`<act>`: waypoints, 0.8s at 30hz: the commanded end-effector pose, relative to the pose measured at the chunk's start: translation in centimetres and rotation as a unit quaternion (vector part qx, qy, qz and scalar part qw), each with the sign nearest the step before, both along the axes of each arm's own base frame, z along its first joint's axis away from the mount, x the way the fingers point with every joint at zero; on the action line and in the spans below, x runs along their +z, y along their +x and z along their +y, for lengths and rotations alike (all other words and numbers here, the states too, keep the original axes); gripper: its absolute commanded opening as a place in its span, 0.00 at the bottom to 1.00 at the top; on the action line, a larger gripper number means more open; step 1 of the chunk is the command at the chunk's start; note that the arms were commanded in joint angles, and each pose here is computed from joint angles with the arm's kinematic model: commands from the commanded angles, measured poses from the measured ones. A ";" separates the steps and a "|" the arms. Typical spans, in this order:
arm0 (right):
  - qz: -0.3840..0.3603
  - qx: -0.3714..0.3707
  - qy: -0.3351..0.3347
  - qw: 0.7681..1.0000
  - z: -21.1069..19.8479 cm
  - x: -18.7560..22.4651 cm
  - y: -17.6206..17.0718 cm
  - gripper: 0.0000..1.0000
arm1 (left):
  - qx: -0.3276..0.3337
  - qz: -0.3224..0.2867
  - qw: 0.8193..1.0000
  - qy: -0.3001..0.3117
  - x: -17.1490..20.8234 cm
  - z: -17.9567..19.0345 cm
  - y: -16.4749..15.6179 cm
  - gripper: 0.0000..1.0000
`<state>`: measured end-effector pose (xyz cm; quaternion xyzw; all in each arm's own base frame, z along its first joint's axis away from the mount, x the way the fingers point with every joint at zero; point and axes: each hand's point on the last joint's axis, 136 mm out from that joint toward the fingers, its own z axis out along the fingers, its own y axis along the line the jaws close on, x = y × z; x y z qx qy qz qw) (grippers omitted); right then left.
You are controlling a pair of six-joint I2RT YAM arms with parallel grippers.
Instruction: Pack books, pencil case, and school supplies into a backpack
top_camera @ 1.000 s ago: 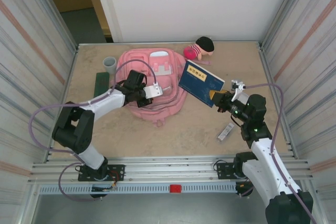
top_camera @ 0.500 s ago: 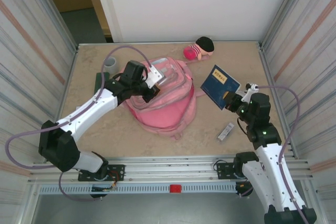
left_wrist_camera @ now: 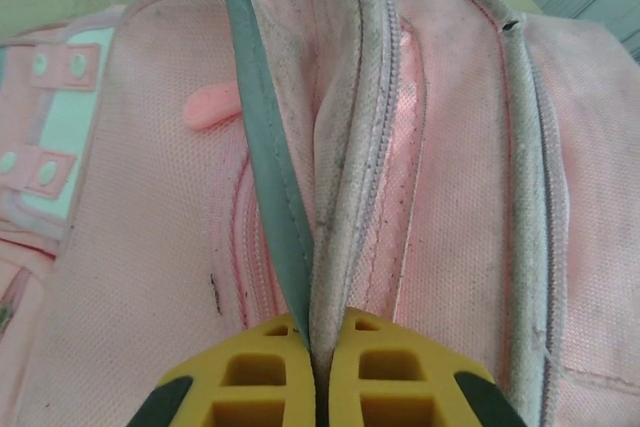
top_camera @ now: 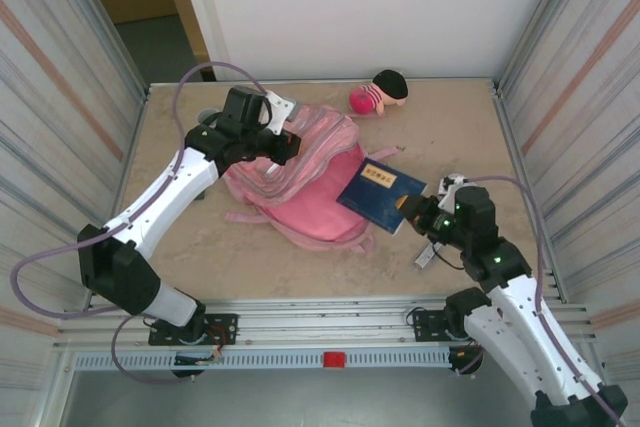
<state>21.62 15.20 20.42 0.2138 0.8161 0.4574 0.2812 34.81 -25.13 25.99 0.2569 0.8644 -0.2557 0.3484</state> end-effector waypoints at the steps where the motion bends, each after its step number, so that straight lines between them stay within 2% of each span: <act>1: -0.041 -0.007 0.089 0.995 2.7 3.0 1.5 0.00 | -0.012 -0.045 0.997 -0.068 5.1 -1.2 0.8 0.00; 9: -0.070 -0.006 0.130 0.989 8.6 2.9 5.4 0.00 | -0.036 -0.034 0.994 -0.100 5.8 -1.6 0.8 0.00; 14: -0.087 -0.049 0.132 0.986 11.2 2.0 8.4 0.00 | -0.048 -0.036 0.991 -0.120 6.7 -1.6 0.7 0.00; 24: -0.050 -0.092 0.114 0.988 15.3 -1.8 13.3 0.00 | -0.068 -0.037 0.985 -0.156 8.1 -1.8 0.7 0.00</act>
